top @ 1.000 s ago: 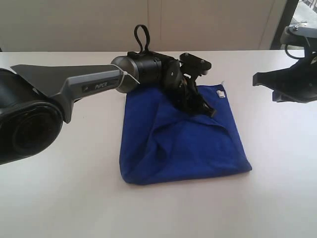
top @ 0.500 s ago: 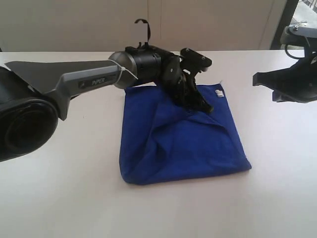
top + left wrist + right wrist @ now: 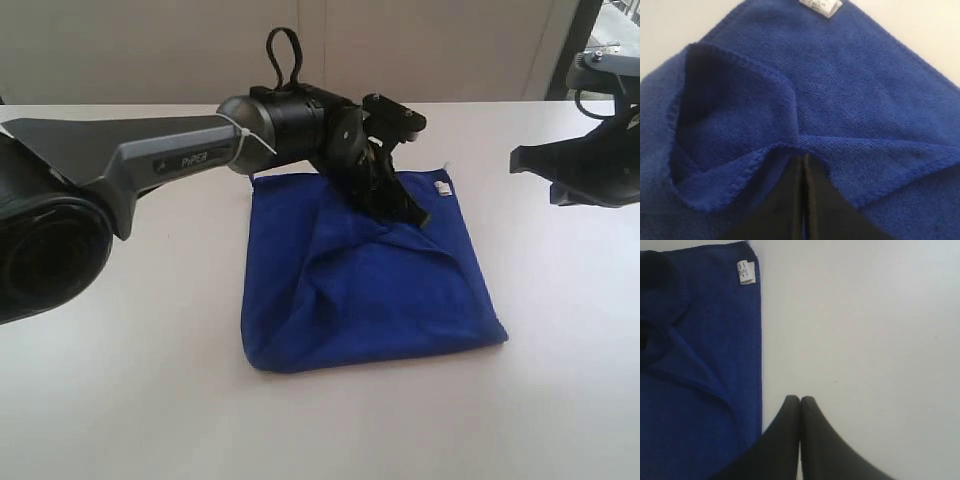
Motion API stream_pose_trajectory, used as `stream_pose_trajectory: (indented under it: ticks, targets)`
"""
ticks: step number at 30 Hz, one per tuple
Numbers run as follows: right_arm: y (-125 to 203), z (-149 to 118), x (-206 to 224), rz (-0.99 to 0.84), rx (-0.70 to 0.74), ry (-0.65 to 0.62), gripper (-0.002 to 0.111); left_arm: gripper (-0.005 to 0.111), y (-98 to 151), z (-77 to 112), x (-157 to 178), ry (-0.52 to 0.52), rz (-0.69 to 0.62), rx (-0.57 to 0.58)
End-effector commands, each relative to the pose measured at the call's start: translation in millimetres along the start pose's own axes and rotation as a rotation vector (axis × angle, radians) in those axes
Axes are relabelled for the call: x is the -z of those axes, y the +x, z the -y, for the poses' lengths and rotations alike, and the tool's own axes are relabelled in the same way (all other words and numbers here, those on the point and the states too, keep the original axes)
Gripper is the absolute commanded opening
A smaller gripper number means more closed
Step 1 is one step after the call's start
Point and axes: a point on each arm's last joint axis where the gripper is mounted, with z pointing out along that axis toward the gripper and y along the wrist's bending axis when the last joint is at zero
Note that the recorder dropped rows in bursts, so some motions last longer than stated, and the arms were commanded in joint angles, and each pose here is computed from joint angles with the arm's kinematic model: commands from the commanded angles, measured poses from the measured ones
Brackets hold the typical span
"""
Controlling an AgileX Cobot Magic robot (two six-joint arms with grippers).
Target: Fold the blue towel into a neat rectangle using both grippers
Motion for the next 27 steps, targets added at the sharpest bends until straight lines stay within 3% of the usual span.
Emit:
stream_pose_trajectory:
  ticks: [1, 4, 11, 14, 21, 27]
  targets:
    - [-1, 2, 0, 0.017, -0.002, 0.003, 0.000, 0.000, 1, 4.1, -2, 0.023, -0.005, 0.036]
    - [-1, 2, 0, 0.017, -0.004, 0.002, 0.000, 0.000, 3, 5.1, -6, 0.035, -0.010, 0.052]
    - [-1, 2, 0, 0.017, -0.006, 0.001, 0.000, 0.029, 8, 7.1, -14, 0.056, -0.023, 0.083]
    - [-1, 1, 0, 0.017, -0.002, 0.000, 0.000, 0.035, 8, 7.0, -14, 0.055, -0.021, 0.083]
    - [-1, 1, 0, 0.017, -0.002, 0.000, 0.000, 0.034, 7, 6.3, -14, 0.048, -0.010, 0.072]
    - [-1, 1, 0, 0.017, -0.002, 0.000, 0.000, 0.015, 9, 5.7, -17, 0.041, -0.017, 0.060]
